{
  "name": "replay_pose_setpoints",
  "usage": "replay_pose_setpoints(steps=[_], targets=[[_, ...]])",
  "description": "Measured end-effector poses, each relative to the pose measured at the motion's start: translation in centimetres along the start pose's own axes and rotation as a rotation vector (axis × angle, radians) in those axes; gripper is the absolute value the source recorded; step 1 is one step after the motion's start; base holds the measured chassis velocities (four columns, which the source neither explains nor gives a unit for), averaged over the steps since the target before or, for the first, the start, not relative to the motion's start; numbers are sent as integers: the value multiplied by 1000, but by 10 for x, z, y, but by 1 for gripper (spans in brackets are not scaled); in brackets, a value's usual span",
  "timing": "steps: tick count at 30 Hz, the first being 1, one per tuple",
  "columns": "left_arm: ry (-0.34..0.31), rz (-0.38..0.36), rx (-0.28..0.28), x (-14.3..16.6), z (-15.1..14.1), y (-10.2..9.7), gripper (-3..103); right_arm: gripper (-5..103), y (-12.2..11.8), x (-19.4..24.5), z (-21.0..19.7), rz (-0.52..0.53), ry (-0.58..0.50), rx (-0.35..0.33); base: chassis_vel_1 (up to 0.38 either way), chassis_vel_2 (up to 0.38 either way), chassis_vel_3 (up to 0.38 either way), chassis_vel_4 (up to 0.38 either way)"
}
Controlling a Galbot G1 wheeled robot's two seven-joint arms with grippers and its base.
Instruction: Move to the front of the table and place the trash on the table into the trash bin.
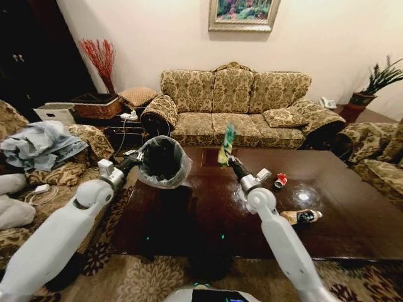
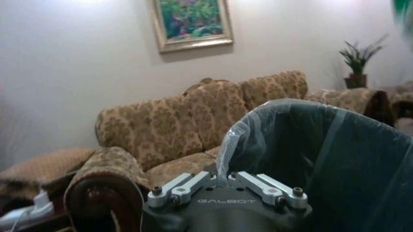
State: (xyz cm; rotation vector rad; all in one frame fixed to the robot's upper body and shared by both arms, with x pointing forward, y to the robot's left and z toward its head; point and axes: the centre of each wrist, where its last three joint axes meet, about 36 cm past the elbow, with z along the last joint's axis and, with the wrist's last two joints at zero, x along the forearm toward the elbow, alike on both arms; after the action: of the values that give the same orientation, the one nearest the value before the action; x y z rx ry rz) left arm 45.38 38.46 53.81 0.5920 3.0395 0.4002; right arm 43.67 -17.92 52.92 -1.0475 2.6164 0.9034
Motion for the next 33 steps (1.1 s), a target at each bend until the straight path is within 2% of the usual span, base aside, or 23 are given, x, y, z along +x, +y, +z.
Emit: replay_pose_setpoints(steps=[1,5,6,8,10,17,20,21,24,25,26,27,29,30,32,33], targets=[[0,0,0,0,0,0,3,0,0,0,0,0,0,0,0,0,0,0],[25,56,-43,2,-12,-3,3,0,45,-10,-14,-265,-25,59,0,0,0,0],[25,56,-43,2,-12,-3,3,0,45,-10,-14,-265,-25,59,0,0,0,0],[35,81,-58,3,-17,-5,3,0,54,-15,-14,-349,-14,67,0,0,0,0],[42,105,-67,3,-20,-8,3,0,53,-25,-7,-404,-7,88,0,0,0,0],[46,131,-61,7,-22,-18,3,0,40,-36,15,-420,20,147,0,0,0,0],[51,139,-59,12,-22,-22,3,10,33,-35,22,-405,40,160,0,0,0,0],[52,142,-58,13,-22,-24,3,10,30,-35,24,-401,48,160,0,0,0,0],[51,145,-56,15,-22,-25,3,27,26,-35,29,-392,64,160,0,0,0,0],[51,145,-56,15,-22,-25,3,27,26,-35,29,-392,64,160,0,0,0,0],[51,145,-56,15,-22,-25,3,32,26,-35,30,-391,66,159,0,0,0,0],[51,145,-55,15,-22,-25,3,32,26,-35,31,-391,68,157,0,0,0,0],[49,145,-51,15,-22,-26,3,42,25,-35,34,-388,74,153,0,0,0,0],[49,145,-51,15,-22,-26,3,42,25,-35,34,-388,74,153,0,0,0,0],[49,141,-45,16,-21,-25,3,54,24,-34,35,-385,74,154,0,0,0,0],[49,141,-45,16,-21,-25,3,54,24,-34,35,-385,74,154,0,0,0,0]])
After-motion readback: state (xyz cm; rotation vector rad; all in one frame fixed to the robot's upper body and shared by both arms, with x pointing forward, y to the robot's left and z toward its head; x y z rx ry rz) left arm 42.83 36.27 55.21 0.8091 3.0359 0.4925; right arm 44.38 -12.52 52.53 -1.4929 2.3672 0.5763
